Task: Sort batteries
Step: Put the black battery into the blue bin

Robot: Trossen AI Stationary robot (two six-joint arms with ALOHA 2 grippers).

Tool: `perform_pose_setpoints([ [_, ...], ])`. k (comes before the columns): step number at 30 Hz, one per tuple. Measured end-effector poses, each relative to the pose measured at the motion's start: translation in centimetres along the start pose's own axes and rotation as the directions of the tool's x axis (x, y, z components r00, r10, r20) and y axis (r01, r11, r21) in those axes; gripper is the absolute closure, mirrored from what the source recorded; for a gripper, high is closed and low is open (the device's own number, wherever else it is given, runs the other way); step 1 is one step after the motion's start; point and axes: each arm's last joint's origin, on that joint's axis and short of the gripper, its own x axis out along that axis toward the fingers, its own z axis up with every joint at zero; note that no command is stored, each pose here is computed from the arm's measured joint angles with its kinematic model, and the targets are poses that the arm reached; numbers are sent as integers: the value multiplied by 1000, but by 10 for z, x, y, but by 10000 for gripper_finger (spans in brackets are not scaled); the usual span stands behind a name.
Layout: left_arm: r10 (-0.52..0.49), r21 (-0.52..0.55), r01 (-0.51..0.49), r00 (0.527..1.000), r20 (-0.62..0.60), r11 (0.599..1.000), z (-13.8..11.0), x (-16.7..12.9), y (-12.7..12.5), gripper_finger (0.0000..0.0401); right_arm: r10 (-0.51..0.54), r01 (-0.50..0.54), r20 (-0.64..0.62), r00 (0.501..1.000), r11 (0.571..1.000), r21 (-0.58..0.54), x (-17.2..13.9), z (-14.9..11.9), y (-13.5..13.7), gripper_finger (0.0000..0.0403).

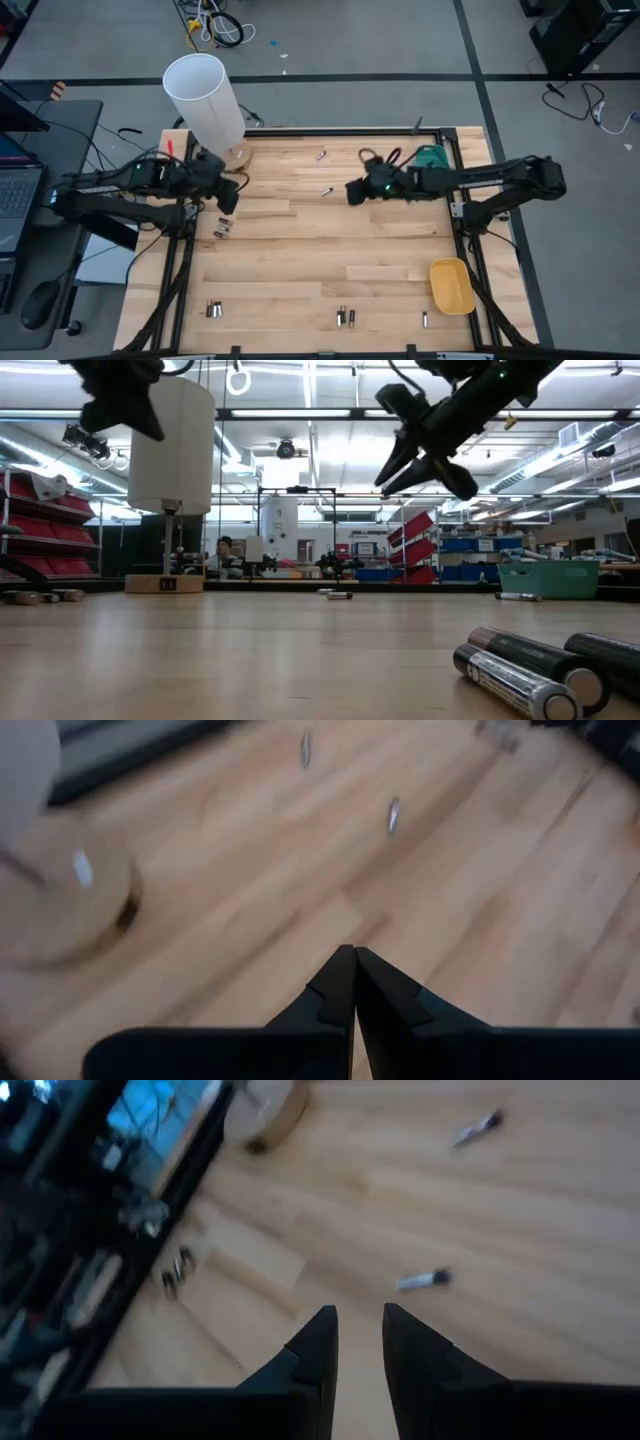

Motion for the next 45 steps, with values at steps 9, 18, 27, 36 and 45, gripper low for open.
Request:
perform_pose_setpoints([
  [9, 116, -35, -125, 972, -205, 992, -26, -3, 3, 378, 174, -174, -31, 984, 985, 0, 42, -42, 25, 333],
  [18, 161, 165, -101, 901, -404, 981, -29, 25, -14, 356, 318, -318, -19, 948, 947, -38, 61, -64, 38, 331],
  [27, 200, 300, -65, 873, -445, 952, -30, 55, -33, 268, 317, -320, -188, 930, 947, 16, 79, -21, 20, 330],
  [36, 310, 326, -129, 738, -600, 937, -49, 102, -12, 234, 391, -402, -131, 911, 913, -68, 75, 7, 44, 330],
  [45, 341, 145, -333, 663, -666, 932, -80, 130, 21, 218, 363, -383, -197, 911, 921, -74, 71, -8, 50, 330],
])
